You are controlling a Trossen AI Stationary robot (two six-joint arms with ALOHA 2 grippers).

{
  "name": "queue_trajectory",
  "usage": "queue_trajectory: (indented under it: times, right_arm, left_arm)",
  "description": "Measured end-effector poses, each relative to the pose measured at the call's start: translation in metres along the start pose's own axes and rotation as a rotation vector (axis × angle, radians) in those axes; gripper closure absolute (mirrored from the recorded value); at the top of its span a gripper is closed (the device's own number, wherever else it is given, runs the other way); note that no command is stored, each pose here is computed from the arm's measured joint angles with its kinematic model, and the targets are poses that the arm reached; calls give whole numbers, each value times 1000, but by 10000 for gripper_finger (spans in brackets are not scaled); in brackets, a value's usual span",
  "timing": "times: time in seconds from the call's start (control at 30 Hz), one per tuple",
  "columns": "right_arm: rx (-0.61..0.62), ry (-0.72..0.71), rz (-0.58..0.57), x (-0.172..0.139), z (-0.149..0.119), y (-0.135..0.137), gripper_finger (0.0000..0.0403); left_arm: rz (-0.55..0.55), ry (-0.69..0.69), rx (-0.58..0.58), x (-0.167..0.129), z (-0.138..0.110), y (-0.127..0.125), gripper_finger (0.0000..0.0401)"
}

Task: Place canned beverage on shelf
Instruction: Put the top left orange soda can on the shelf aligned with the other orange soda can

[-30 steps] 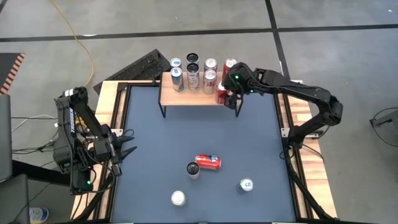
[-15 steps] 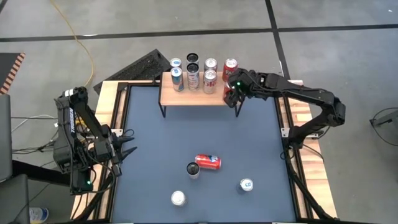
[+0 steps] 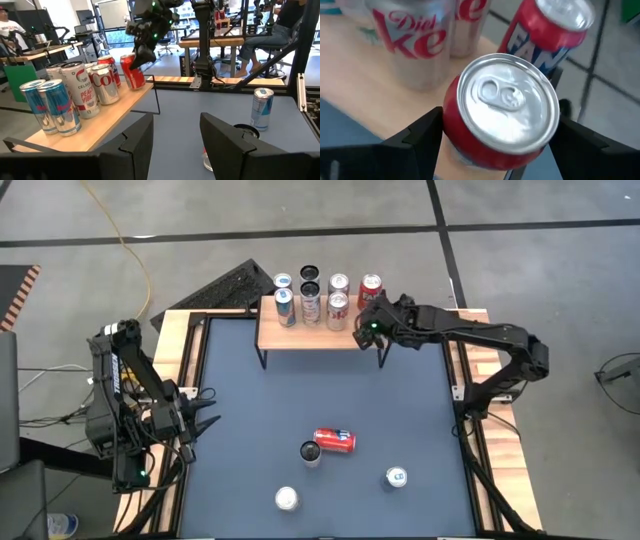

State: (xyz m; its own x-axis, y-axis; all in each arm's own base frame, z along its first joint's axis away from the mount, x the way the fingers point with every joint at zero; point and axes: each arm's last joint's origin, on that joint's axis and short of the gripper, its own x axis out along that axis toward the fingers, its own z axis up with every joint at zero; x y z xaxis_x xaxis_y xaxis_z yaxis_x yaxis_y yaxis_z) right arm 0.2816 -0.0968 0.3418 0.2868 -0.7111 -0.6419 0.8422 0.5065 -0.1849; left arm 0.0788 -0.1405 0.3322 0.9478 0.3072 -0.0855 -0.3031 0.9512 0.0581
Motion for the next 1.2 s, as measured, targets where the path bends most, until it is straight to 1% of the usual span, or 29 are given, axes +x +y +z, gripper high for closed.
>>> queue_trajectory:
  times: [0.1, 0.27, 0.43, 0.57, 0.87, 1.2]
  right_arm:
    - [-16, -8, -40, 9, -1, 6, 95]
    - [-2, -19, -49, 18, 1, 12, 95]
    - [27, -43, -77, 19, 3, 12, 95]
    - [27, -46, -100, 18, 3, 9, 95]
    - [6, -49, -104, 22, 4, 9, 94]
    - [10, -78, -99, 21, 7, 10, 59]
  left_arm:
    - [2, -6, 1, 0, 0, 0, 248]
    - [4, -13, 3, 0, 0, 0, 248]
    - [4, -14, 3, 0, 0, 0, 248]
    - [4, -15, 2, 0, 0, 0, 248]
    - [5, -20, -1, 0, 1, 0, 248]
    - [6, -22, -9, 0, 1, 0, 248]
